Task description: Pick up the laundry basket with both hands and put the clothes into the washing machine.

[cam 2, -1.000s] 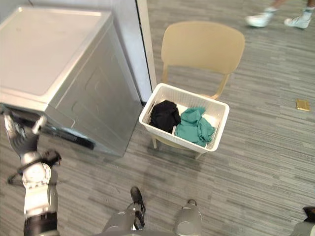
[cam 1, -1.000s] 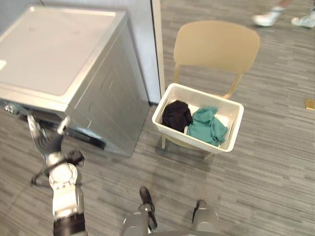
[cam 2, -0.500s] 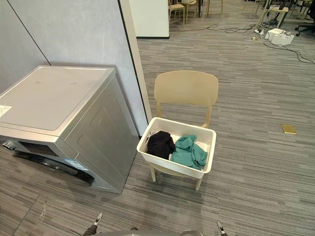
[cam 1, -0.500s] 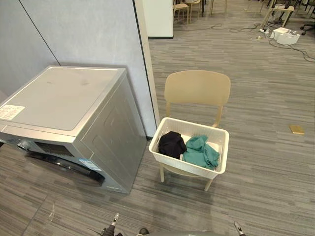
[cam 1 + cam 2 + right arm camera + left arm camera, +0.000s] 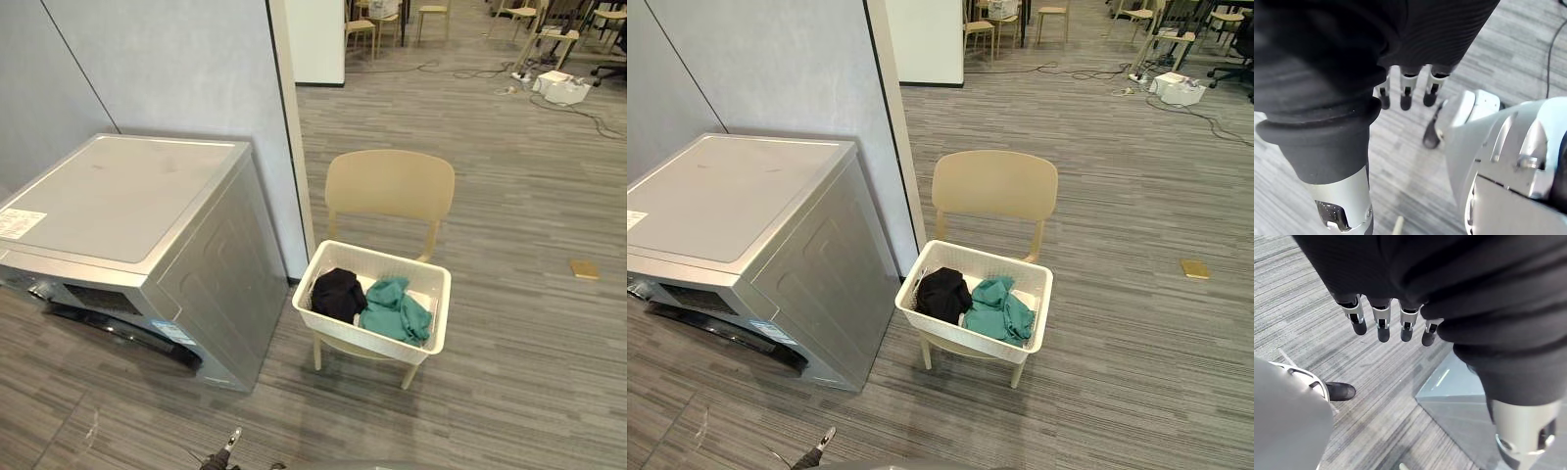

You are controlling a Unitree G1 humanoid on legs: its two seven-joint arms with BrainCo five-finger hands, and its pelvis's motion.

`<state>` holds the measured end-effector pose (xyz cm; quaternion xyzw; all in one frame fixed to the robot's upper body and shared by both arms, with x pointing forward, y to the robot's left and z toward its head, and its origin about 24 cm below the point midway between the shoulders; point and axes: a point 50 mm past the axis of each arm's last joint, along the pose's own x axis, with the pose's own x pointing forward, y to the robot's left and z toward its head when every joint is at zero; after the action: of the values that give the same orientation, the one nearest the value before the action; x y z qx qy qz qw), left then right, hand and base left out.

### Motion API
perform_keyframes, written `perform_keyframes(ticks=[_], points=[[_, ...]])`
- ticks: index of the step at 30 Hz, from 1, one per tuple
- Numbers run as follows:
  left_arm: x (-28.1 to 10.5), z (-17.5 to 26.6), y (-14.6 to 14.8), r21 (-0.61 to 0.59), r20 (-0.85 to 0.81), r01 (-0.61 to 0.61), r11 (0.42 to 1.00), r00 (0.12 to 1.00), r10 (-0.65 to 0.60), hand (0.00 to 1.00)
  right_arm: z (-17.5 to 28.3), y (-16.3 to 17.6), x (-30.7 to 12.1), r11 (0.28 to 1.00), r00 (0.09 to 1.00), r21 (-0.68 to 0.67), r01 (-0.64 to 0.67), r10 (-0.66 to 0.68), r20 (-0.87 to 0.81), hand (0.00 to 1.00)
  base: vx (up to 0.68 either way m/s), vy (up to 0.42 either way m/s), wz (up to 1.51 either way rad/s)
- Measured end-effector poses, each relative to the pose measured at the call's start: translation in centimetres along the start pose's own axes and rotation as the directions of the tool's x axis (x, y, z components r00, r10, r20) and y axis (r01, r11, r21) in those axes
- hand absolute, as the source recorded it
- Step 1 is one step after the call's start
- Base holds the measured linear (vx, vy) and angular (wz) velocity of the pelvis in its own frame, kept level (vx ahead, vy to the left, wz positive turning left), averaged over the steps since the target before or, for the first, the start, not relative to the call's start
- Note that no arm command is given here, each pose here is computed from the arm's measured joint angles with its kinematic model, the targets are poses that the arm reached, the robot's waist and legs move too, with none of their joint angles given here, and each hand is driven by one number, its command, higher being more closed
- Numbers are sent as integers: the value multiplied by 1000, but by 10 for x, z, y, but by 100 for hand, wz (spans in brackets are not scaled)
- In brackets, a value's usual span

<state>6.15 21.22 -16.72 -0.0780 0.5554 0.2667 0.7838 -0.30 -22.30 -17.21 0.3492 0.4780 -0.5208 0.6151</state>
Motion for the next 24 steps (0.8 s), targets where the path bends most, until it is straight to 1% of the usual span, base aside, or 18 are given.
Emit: perform_keyframes(ticks=[3, 6, 9, 10, 11, 15, 17, 18, 19, 20, 21, 22, 24], points=[[2, 9, 3, 17, 23, -7, 1000, 1000, 6, 0, 3, 2, 0, 1000, 1000, -20, -12, 12, -1, 0, -13, -7, 3], [4, 28, 5, -4, 72, -15, 1000, 997, 16, 0, 6, 15, 0, 996, 999, -67, -50, 51, 8, 0, -37, -6, 40], [1, 69, -6, -87, 210, 22, 996, 978, -3, 0, 4, 33, -2, 982, 994, -157, -107, 110, 9, 0, -29, 7, 82], [-2, 87, -16, -126, 272, 55, 990, 962, -19, 0, 6, 39, -3, 974, 991, -189, -127, 133, 20, 0, -58, 50, 95], [-5, 94, -20, -143, 311, 79, 987, 950, -31, 0, 10, 45, -4, 965, 987, -220, -142, 154, 40, 0, -62, 59, 81], [-7, 83, -30, -195, 288, 115, 974, 956, -55, 0, 23, 55, -6, 953, 976, -255, -164, 194, 97, 0, 25, 48, 45], [-4, 68, -18, -240, 239, 74, 968, 971, -15, 0, 33, 63, -9, 945, 963, -270, -186, 230, 142, 0, 83, 126, -34], [-2, 54, -10, -248, 196, 45, 968, 981, 5, 0, 38, 61, -9, 944, 960, -277, -179, 229, 160, 0, 76, 353, -5], [-1, 48, -12, -243, 166, 44, 969, 986, -3, 0, 39, 56, -8, 951, 963, -261, -165, 213, 167, 0, 88, 420, 29], [-1, 49, -16, -234, 163, 51, 971, 986, -13, 0, 35, 54, -7, 956, 967, -245, -160, 202, 153, 0, 148, 437, 78], [1, 54, -13, -210, 168, 47, 977, 986, -11, 0, 20, 51, -6, 962, 979, -224, -157, 181, 92, 0, 207, 445, 67], [2, 51, -7, -201, 153, 27, 979, 988, 4, 0, 6, 54, -6, 961, 983, -219, -167, 180, 44, 0, 177, 331, 44], [4, 47, 4, -188, 130, -3, 982, 991, 28, 0, -6, 64, -9, 957, 981, -221, -187, 195, 15, 0, 94, 305, 7]])
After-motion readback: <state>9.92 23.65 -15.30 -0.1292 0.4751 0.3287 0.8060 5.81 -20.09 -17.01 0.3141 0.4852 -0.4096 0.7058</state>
